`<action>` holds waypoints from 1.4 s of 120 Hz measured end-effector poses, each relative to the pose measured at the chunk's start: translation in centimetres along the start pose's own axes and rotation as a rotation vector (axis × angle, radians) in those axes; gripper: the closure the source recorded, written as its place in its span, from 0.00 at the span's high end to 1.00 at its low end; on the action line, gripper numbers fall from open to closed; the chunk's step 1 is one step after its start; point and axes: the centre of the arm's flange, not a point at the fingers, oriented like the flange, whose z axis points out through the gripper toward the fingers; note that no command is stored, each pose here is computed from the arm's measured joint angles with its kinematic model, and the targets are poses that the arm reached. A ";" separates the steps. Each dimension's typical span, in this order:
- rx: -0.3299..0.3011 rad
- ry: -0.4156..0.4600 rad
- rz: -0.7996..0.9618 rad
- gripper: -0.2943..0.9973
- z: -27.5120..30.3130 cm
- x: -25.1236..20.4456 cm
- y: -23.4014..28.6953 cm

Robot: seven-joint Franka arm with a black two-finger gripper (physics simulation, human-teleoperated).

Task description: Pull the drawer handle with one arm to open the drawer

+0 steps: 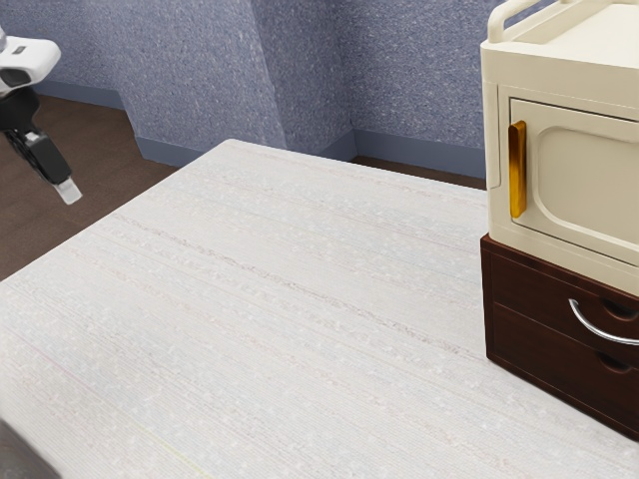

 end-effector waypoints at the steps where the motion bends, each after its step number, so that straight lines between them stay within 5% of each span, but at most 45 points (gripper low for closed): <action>1: 0.000 0.000 0.004 0.77 0.0 0.0 0.0; 35: 0.002 0.003 0.087 0.77 -0.2 0.0 0.1; 45: 0.051 0.086 0.157 0.77 -5.2 -0.2 2.2; 57: 0.018 0.180 0.325 0.77 -9.3 0.0 7.8; 71: -0.065 0.124 0.469 0.77 -7.3 2.2 12.9; 89: -0.093 0.061 0.530 0.77 -5.4 3.3 14.4; 134: 0.023 -0.115 0.807 0.77 -0.8 2.6 24.3; 168: 0.109 -0.078 1.022 0.77 2.9 3.5 31.9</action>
